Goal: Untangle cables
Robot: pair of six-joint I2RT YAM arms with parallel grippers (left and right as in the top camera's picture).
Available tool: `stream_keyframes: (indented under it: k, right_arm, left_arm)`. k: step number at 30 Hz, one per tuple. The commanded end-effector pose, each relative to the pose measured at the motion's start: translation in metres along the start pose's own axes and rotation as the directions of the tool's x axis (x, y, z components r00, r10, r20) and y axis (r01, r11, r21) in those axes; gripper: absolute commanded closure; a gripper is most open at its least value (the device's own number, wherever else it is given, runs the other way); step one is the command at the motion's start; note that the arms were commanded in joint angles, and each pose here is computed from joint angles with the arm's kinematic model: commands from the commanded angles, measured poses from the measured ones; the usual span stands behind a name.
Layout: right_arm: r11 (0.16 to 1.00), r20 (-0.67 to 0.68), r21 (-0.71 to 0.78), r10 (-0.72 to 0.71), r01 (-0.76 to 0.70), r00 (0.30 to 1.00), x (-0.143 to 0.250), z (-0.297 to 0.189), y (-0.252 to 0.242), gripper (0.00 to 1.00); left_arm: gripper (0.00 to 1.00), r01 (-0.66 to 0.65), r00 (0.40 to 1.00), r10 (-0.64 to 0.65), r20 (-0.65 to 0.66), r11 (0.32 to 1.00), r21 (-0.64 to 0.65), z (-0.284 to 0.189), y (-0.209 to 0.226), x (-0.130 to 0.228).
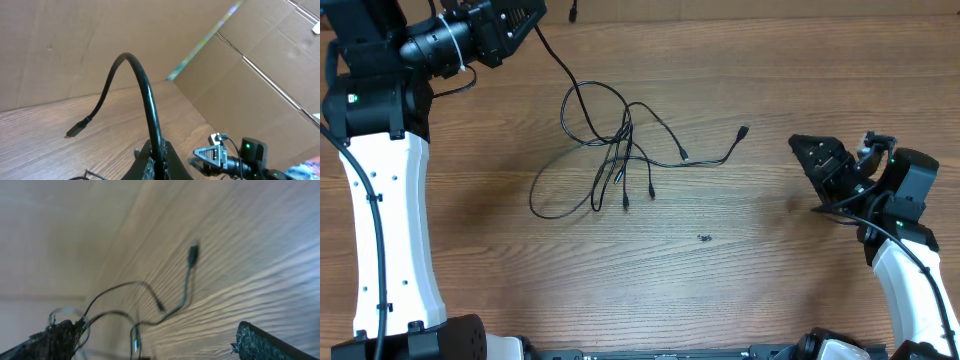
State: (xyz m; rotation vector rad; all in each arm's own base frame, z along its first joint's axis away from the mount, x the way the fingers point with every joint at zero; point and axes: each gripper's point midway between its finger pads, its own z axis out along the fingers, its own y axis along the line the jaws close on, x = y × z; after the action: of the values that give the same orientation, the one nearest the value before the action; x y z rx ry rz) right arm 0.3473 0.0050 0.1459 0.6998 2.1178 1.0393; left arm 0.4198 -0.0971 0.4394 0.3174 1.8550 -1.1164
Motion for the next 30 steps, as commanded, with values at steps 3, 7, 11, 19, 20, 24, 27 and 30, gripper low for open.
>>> stream_keyframes:
  k: [3,7,11,19,20,24,27,30]
  right_arm:
    - [0.941,-0.110,-0.277,-0.232,0.194,0.967,0.026,-0.007,0.044,0.00]
    - [0.915,-0.141,-0.350,-0.263,0.200,0.955,0.035,-0.012,0.055,0.00]
    - [0.906,-0.158,-0.371,-0.279,0.205,0.947,0.042,-0.010,0.060,0.00]
    - [0.903,-0.161,-0.376,-0.286,0.209,0.945,0.044,-0.009,0.062,0.00]
    - [0.903,-0.161,-0.376,-0.286,0.209,0.945,0.044,-0.009,0.062,0.00]
    - [0.901,-0.157,-0.377,-0.290,0.214,0.944,0.043,-0.009,0.062,0.00]
    - [0.900,-0.154,-0.379,-0.293,0.217,0.944,0.042,-0.010,0.062,0.00]
    - [0.900,-0.154,-0.378,-0.293,0.217,0.944,0.043,-0.010,0.062,0.00]
  left_arm:
    - [0.96,-0.051,0.998,0.054,-0.025,0.992,0.113,0.009,-0.048,0.003]
    - [0.96,-0.057,0.996,0.066,-0.052,0.986,0.158,0.021,-0.065,0.012]
    - [0.78,-0.101,0.990,0.113,-0.082,0.985,0.140,0.035,-0.069,0.026]
    - [0.00,-0.013,0.980,-0.074,-0.182,0.900,-0.436,0.017,0.033,0.068]
    - [0.00,-0.012,0.978,-0.091,-0.190,0.878,-0.479,0.013,0.040,0.072]
    - [0.00,0.000,0.964,-0.145,-0.224,0.839,-0.544,0.004,0.051,0.087]
    - [0.00,0.007,0.954,-0.168,-0.248,0.840,-0.543,0.007,0.052,0.095]
    - [0.00,-0.031,0.936,-0.159,-0.314,0.851,-0.524,0.016,0.053,0.109]
